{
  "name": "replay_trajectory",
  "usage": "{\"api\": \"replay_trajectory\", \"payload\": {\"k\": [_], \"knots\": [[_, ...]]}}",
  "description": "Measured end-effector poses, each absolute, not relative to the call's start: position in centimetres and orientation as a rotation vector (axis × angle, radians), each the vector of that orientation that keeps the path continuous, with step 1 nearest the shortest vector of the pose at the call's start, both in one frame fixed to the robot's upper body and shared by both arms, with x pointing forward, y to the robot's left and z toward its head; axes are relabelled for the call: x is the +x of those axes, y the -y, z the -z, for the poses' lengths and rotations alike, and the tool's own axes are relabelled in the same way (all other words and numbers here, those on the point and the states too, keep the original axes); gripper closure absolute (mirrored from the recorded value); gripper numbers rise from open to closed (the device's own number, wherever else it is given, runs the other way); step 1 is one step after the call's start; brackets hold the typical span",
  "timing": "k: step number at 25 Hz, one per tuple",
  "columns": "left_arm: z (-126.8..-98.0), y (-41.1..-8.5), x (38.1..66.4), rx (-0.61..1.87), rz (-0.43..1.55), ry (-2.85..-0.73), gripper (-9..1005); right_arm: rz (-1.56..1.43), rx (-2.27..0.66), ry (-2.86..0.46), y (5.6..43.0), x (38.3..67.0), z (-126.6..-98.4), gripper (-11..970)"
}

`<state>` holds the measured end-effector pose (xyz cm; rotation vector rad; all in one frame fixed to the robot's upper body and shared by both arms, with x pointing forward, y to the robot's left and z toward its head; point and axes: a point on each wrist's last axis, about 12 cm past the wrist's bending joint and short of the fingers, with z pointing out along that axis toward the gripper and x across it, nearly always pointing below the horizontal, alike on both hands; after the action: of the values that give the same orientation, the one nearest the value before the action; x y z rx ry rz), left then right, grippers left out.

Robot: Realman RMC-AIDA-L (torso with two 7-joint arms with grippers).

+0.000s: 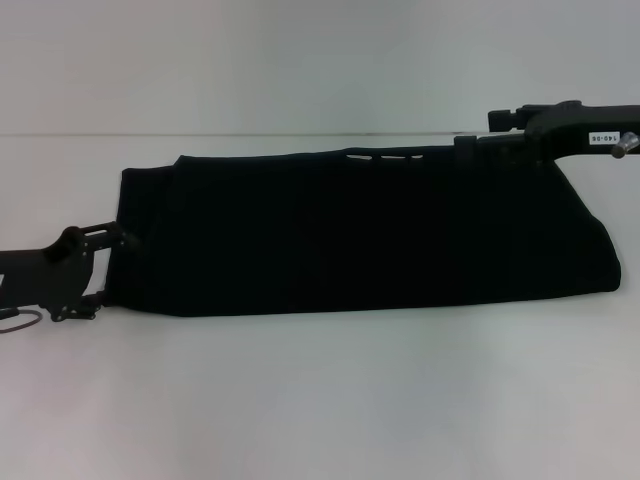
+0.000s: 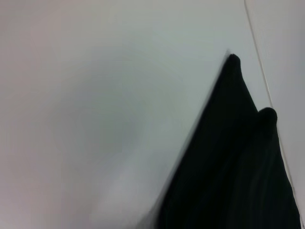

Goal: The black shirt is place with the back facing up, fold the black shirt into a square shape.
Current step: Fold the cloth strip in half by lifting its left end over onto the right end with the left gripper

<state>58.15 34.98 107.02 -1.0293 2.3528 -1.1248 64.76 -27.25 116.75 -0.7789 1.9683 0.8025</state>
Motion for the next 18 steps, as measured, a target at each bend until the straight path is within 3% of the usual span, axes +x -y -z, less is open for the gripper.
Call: {"api": "replay_trajectory", "payload": {"k": [18], "knots": [[-107.67, -34.51, 58.21, -0.813, 1.119, -2.422, 142, -0.798, -0.777, -1.961, 27.34, 64.83, -116.88, 54]]}}
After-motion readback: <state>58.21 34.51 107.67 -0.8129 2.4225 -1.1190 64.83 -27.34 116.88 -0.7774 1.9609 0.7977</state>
